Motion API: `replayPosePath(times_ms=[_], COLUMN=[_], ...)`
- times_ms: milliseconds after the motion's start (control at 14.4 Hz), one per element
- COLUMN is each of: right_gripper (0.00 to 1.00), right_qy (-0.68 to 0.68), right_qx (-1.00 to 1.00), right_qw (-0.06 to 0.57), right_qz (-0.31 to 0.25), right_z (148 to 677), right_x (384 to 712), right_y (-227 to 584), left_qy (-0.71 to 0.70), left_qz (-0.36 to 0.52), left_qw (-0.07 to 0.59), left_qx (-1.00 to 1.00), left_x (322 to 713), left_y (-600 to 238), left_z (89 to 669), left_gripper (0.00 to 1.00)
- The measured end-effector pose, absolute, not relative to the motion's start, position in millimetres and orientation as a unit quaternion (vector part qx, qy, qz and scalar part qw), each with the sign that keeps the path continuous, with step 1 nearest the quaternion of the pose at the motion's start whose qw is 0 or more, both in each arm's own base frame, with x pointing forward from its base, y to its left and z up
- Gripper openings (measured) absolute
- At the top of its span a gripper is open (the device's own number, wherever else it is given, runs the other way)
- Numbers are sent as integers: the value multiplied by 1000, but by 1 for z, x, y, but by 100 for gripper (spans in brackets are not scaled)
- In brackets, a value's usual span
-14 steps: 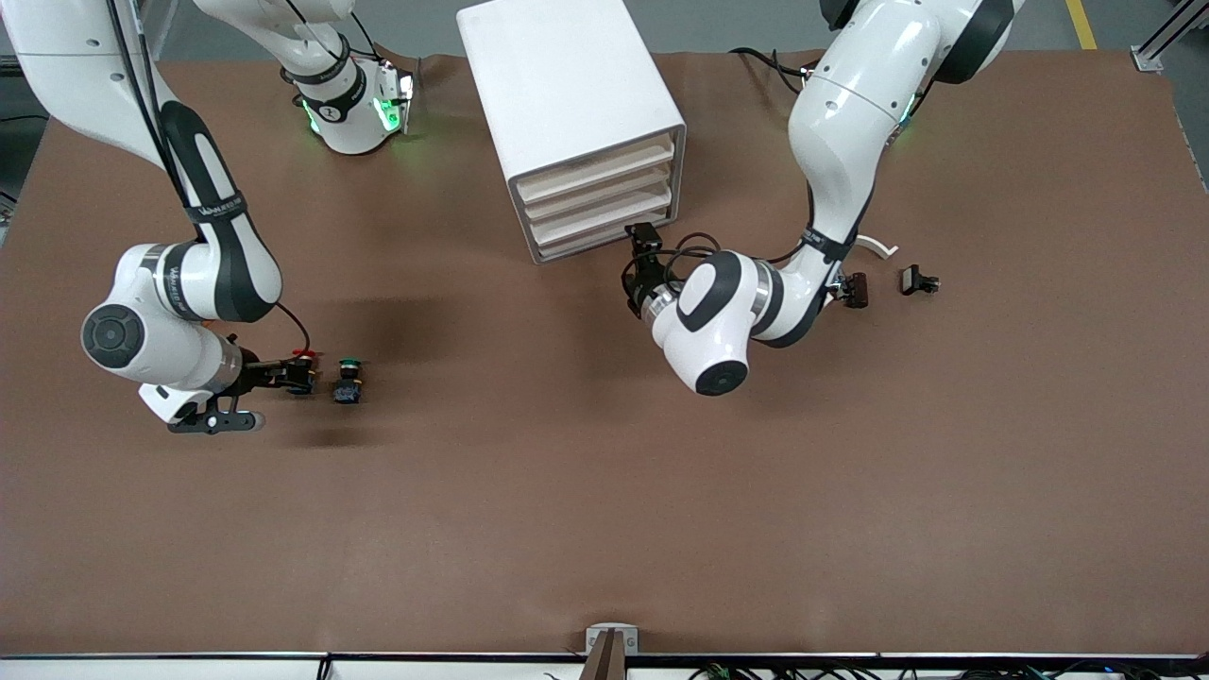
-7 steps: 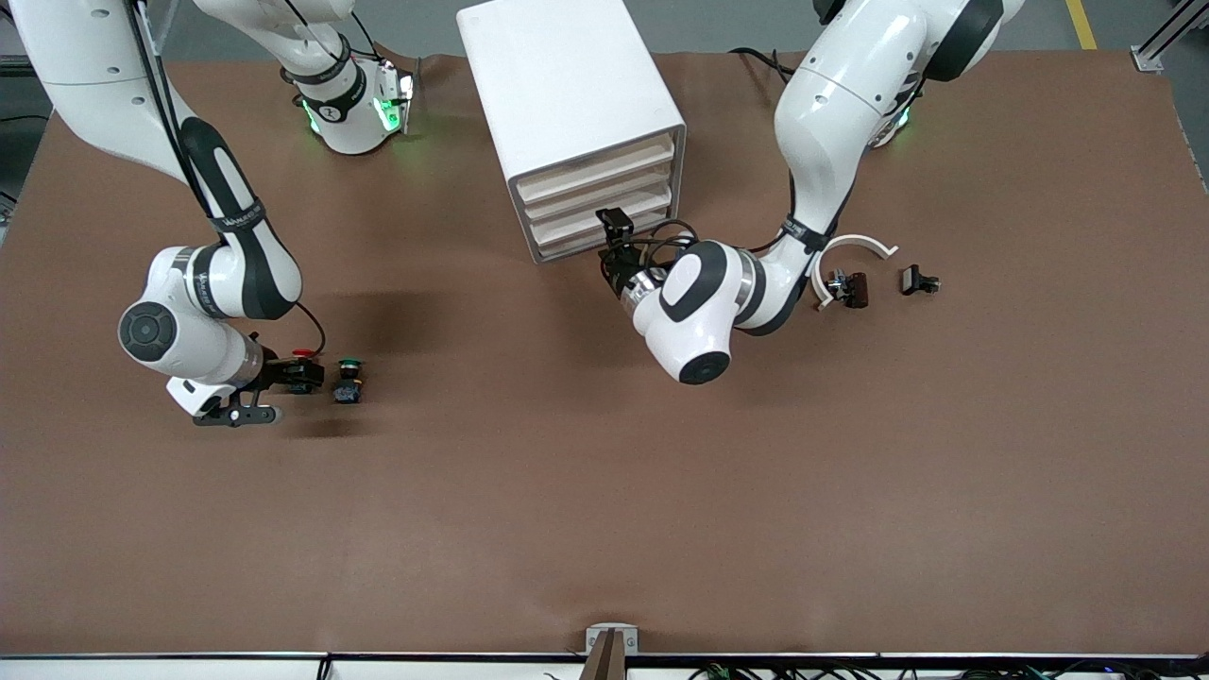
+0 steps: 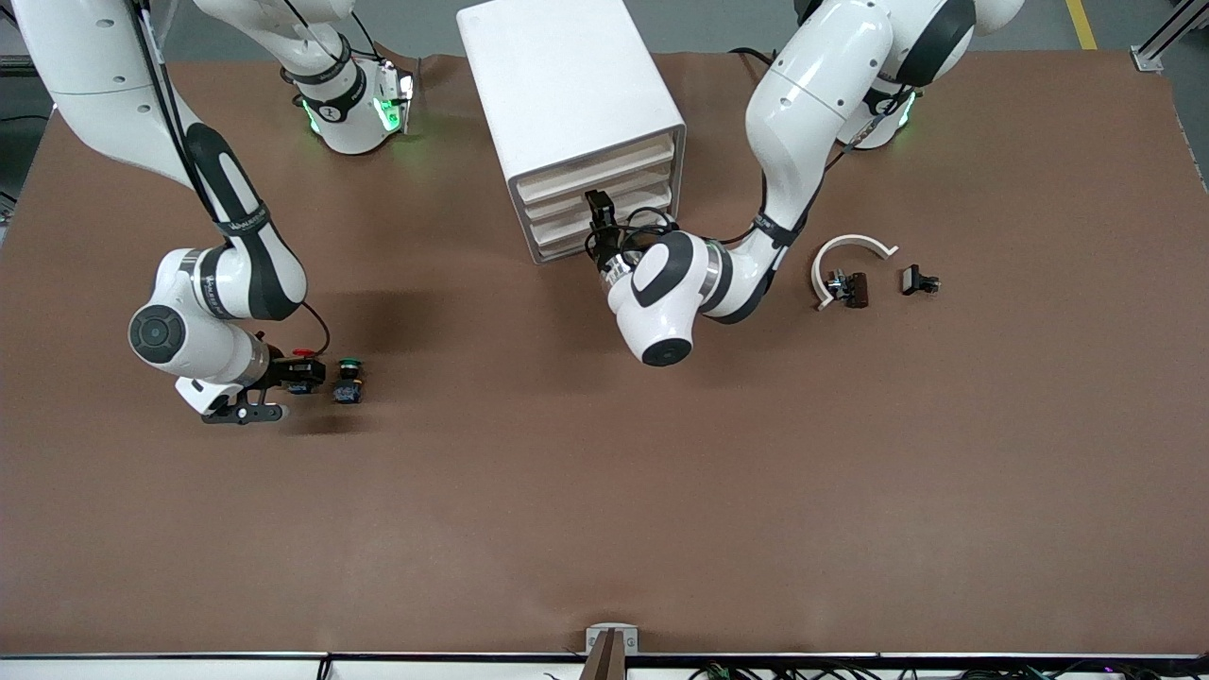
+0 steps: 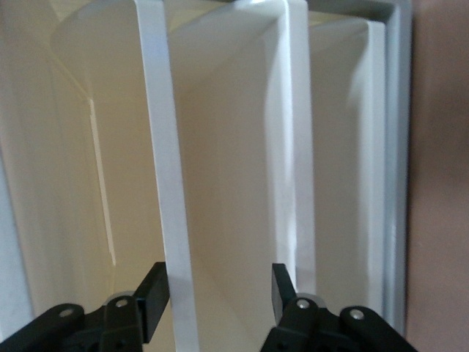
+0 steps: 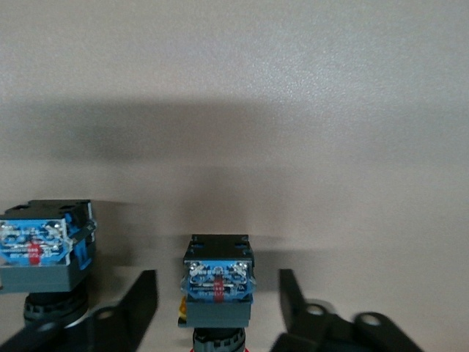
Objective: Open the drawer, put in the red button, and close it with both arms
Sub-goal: 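Grip the red button and the drawer handle with the right and left grippers, then open the drawer with the left gripper while the right gripper lifts the button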
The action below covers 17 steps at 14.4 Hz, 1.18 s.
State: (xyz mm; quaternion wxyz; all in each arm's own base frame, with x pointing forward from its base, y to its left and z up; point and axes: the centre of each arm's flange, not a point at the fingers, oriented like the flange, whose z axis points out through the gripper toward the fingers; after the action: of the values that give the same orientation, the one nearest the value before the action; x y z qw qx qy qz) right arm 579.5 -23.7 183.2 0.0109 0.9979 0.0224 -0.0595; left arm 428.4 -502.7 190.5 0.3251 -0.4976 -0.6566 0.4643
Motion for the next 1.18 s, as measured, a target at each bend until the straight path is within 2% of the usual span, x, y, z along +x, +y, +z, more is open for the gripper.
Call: replayPosePath(times_ms=[139,208,278,347,556,625,764,972,1181], right_gripper=[44,41,41,41,41,41,41,41,41], right_qy=[22,22,22,22,24,25,31,12,-29], right_qx=[998,998,998,998,998,999,998,994,988], right_qw=[11,11,11,11,11,11,11,22,46], right_qz=[-59,-59,-59,-58,-50,-47,-62,-108,-144], right_z=[182,182,183,183,190,197,227,306,377], right_x=[580,580,580,581,587,590,595,601,598], right_y=[-24,-24,-24,-24,-22,-21,-12,28,90], left_qy=[-652,-651,-651,-651,-646,-649,-651,-655,-672], left_qz=[466,466,466,466,472,470,470,470,473], left_qw=[334,337,338,339,347,350,350,346,325], left_qx=[-497,-495,-495,-494,-489,-485,-483,-480,-468], left_x=[427,427,426,426,425,425,426,433,465], left_y=[-501,-500,-500,-500,-501,-501,-500,-495,-472], left_z=[191,192,192,192,196,196,196,197,202], left_gripper=[63,53,46,46,19,14,14,14,14])
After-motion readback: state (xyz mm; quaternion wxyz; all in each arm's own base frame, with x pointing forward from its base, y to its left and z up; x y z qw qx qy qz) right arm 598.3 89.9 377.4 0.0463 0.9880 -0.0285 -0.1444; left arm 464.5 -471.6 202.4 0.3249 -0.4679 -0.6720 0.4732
